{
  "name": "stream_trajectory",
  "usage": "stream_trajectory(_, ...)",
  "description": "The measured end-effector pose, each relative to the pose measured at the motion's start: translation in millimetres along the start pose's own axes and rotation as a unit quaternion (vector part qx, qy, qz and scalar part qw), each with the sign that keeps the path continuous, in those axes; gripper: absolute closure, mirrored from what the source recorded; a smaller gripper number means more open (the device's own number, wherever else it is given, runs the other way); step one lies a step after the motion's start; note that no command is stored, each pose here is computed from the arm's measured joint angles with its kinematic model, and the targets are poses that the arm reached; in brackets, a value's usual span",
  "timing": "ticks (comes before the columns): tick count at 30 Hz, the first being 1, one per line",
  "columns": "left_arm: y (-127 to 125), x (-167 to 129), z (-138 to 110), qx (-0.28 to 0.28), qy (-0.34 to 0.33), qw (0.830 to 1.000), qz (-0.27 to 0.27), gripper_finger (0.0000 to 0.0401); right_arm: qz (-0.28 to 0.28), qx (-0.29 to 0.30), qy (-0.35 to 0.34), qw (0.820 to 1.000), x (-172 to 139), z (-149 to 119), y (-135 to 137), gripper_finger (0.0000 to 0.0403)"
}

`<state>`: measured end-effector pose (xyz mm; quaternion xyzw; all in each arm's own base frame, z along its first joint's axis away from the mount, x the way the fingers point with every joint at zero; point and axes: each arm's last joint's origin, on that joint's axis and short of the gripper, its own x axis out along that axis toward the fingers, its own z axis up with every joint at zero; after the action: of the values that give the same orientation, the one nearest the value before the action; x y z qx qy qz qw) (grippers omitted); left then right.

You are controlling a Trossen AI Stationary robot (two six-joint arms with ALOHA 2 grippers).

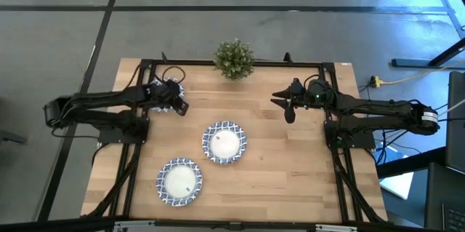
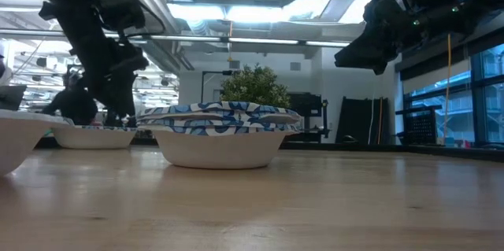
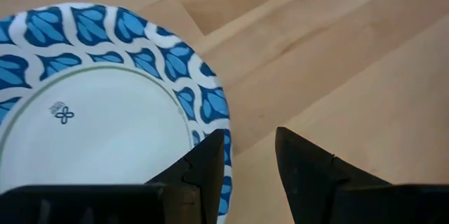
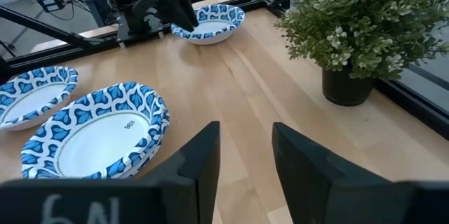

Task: Nest bowls inside each other
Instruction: Stack the white bowl on the stacked white bowls

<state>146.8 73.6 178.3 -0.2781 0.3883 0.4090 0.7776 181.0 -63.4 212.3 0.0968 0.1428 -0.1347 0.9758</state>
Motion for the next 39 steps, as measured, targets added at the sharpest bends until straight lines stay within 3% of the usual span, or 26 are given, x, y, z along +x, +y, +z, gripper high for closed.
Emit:
stream_trajectory(32,-4.6,24.0,-10.3,0.025,0.067,0.996,0.058,0.028,0.0,-0.017,0.0,1.0,0.1,-0.1,0.0,0.0271)
stream_trajectory(39,-4.7,23.9,-10.4,0.024,0.067,0.996,0.057,0.033,0.0,-0.017,0.001,1.0,0.1,-0.2,0.0,0.0271)
